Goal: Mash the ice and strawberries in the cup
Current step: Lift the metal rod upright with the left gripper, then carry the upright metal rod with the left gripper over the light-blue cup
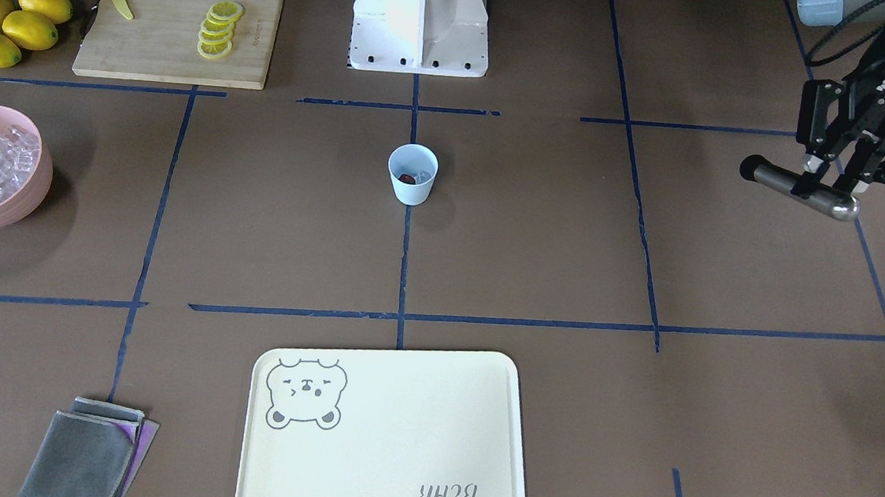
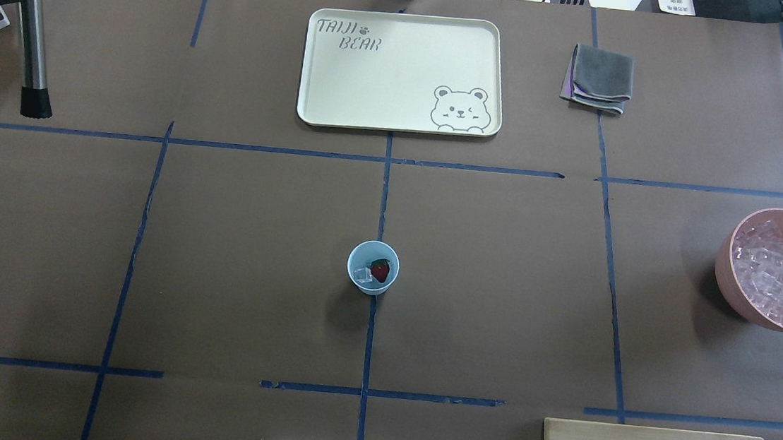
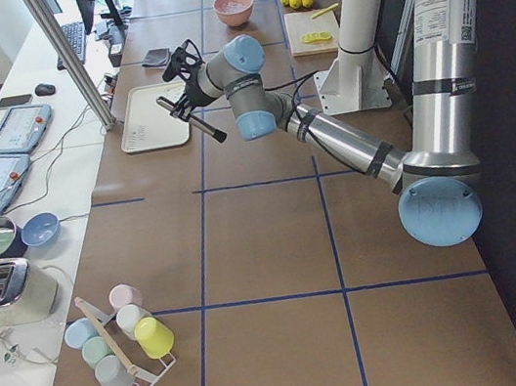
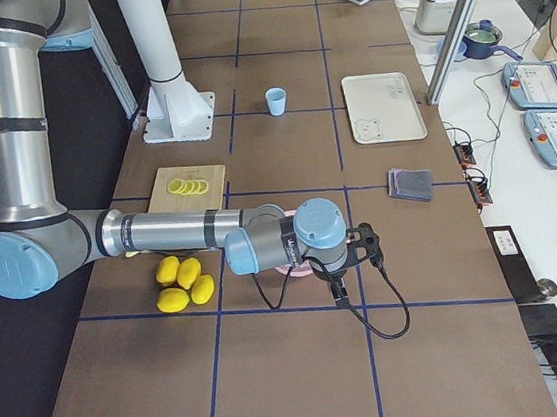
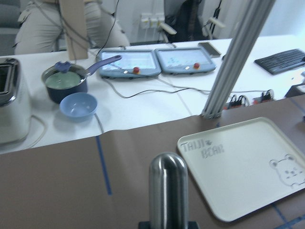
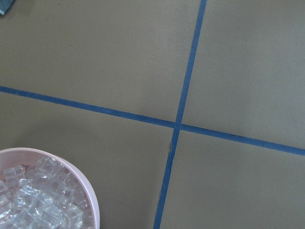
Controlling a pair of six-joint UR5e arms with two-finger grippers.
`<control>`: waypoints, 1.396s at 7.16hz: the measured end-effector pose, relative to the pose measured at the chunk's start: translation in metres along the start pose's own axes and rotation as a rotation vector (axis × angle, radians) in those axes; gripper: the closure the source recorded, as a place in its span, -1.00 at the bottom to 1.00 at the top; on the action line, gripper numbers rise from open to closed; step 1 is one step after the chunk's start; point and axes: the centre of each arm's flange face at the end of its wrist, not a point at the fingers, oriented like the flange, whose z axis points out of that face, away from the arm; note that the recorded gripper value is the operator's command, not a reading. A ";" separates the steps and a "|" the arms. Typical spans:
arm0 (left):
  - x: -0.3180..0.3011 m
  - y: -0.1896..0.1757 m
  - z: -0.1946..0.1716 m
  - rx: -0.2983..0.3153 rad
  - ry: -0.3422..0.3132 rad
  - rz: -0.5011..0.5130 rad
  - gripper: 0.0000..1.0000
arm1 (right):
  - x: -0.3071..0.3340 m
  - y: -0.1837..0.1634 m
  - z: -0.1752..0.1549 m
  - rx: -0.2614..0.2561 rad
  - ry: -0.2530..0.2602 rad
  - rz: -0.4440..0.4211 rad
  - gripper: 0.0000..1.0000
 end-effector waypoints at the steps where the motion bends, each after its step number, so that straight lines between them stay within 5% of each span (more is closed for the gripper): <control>1: 0.016 0.009 0.005 0.072 0.073 0.021 1.00 | -0.001 -0.001 -0.001 0.002 -0.001 -0.002 -0.98; 3: 0.054 0.047 0.026 0.230 0.161 0.041 1.00 | -0.003 -0.003 -0.003 0.007 0.002 -0.009 -0.98; 7: 0.165 0.147 0.101 0.492 0.230 0.113 1.00 | -0.003 -0.004 -0.003 0.008 0.007 -0.011 -0.98; 10: 0.250 0.193 0.113 0.554 0.256 0.100 1.00 | -0.005 -0.008 -0.003 0.009 0.008 -0.016 -0.98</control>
